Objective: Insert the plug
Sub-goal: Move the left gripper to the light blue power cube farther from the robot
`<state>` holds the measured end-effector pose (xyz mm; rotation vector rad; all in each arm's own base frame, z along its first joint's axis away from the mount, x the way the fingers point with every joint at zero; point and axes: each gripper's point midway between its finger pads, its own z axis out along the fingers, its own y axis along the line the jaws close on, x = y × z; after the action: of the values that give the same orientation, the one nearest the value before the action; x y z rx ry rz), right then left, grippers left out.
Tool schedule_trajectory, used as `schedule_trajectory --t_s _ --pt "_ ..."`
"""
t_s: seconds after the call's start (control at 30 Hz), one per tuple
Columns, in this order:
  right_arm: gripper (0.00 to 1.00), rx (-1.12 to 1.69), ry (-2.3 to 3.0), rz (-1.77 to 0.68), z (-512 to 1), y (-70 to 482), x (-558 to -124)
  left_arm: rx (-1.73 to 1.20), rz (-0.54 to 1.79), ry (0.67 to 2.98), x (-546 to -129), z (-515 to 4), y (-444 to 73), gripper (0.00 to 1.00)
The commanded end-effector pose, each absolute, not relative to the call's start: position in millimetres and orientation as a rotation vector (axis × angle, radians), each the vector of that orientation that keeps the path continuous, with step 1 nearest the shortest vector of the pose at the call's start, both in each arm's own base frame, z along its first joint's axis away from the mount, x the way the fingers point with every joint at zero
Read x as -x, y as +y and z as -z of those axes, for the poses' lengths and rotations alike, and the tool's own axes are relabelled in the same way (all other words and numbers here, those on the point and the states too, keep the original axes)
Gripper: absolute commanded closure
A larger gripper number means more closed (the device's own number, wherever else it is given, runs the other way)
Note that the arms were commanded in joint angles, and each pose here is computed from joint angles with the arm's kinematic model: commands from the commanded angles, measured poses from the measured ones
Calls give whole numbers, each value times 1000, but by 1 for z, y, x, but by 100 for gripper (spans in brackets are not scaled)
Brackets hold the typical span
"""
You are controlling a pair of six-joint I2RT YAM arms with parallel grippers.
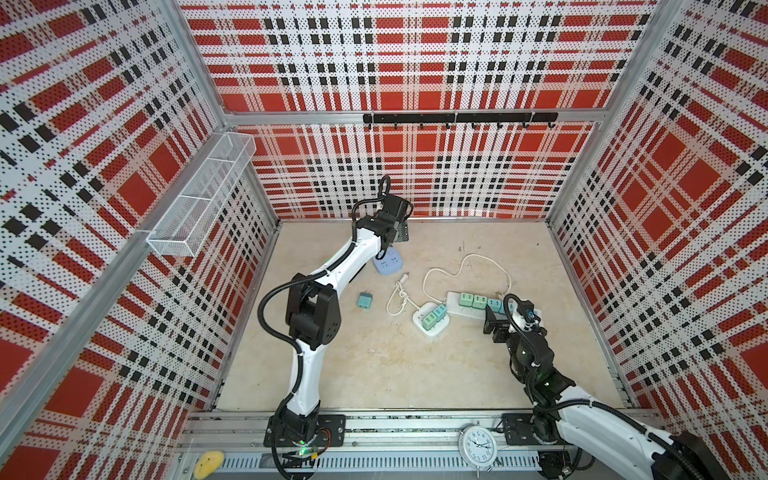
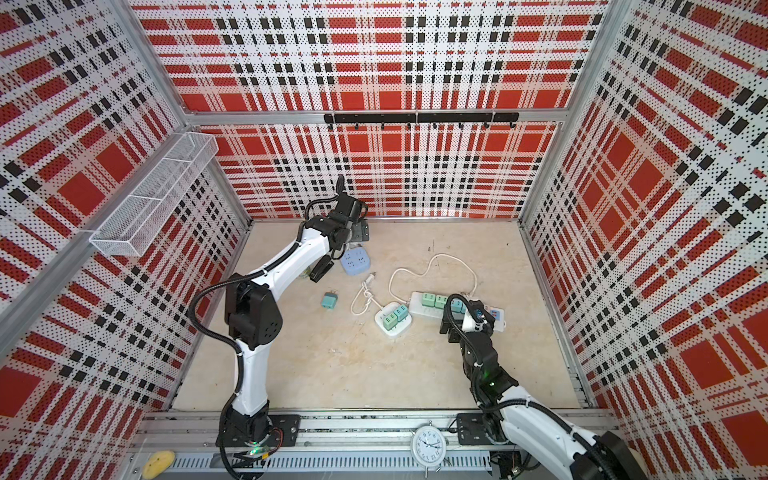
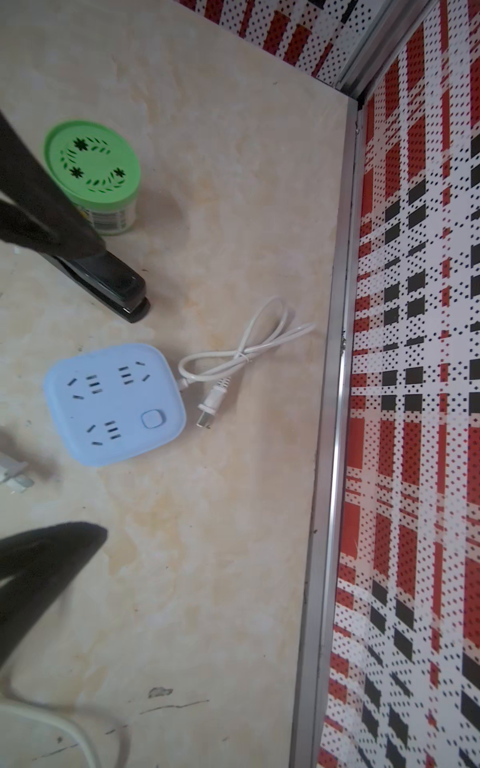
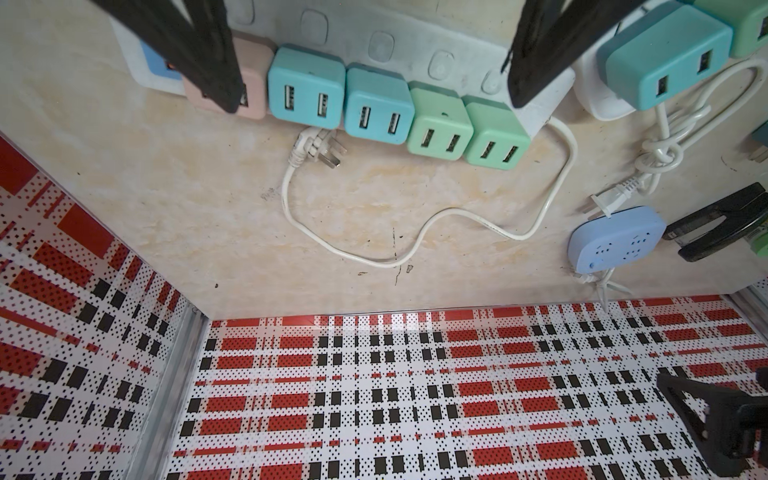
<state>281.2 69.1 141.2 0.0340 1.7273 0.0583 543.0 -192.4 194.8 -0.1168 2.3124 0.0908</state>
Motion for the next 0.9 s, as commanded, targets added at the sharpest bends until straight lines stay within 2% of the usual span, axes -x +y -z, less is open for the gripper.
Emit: schedule_trajectory --t_s 0.0,0.3,0.6,0.87 --pt "0 -49 1646 -91 -169 74 -290 119 -89 2395 -553 -166 -189 1" --pt "0 -44 1632 -106 -170 74 -286 74 -5 2416 -591 -131 -202 1" --pt "0 -25 1636 -130 -169 78 -285 18 121 2445 -606 -96 -222 1" --pt "0 -22 1643 -136 -168 79 -284 126 124 2507 -605 -64 -209 1"
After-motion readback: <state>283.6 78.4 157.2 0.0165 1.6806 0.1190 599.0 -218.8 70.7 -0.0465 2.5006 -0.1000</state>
